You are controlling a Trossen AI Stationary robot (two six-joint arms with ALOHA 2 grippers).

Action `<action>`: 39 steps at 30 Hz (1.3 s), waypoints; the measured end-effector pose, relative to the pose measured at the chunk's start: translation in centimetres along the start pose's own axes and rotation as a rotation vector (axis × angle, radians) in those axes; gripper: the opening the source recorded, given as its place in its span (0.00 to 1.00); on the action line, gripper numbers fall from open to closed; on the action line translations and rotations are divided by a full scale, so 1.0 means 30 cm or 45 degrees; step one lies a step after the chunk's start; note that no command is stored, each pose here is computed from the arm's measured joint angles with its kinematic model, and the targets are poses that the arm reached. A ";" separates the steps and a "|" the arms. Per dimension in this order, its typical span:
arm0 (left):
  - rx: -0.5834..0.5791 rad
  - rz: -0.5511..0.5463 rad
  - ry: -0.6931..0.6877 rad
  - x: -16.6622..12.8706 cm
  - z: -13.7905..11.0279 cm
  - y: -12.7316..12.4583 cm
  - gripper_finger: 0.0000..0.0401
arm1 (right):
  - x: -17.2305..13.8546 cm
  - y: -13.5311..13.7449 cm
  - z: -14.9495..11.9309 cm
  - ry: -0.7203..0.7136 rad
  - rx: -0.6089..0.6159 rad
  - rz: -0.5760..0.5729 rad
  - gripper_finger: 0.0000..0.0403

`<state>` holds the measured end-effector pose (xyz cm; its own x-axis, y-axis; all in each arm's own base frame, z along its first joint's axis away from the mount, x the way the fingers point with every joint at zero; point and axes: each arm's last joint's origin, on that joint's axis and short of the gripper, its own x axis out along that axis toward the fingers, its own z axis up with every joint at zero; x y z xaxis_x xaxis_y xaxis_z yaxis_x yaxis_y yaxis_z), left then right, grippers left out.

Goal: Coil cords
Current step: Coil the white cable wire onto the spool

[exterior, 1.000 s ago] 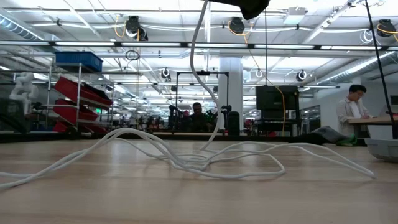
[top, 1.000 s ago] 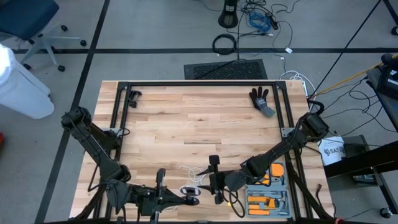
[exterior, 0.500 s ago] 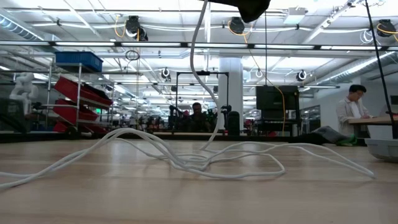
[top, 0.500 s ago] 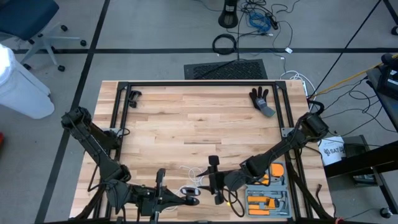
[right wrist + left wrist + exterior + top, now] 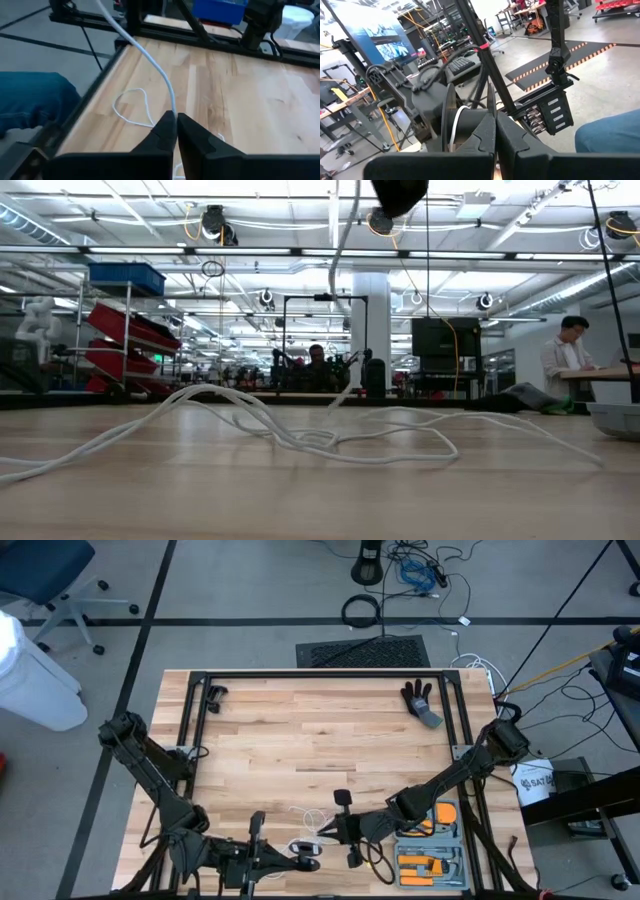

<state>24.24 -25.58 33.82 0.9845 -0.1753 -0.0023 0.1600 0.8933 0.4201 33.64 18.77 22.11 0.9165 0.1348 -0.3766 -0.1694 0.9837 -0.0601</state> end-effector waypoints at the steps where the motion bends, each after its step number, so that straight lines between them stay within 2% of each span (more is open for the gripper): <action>1: 0.001 0.000 0.002 0.000 0.000 0.000 0.00 | -0.012 0.001 0.005 0.012 -0.007 0.004 0.02; 14: -0.014 -0.001 0.002 -0.003 0.001 -0.004 0.00 | -0.167 0.017 0.098 -0.012 -0.056 0.072 0.00; 24: -0.031 0.045 0.189 -0.014 -0.045 -0.022 0.00 | -0.255 0.066 0.122 0.004 -0.080 0.331 0.00; 39: -0.157 0.053 0.309 0.022 -0.102 0.018 0.00 | -0.294 0.092 0.161 -0.126 -0.084 0.371 0.00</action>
<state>25.19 -23.95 31.29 0.9763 -0.0463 -0.2113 0.1119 0.9440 0.3104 26.83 20.86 29.72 0.8563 0.4239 -0.2951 -0.4502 0.8926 -0.0239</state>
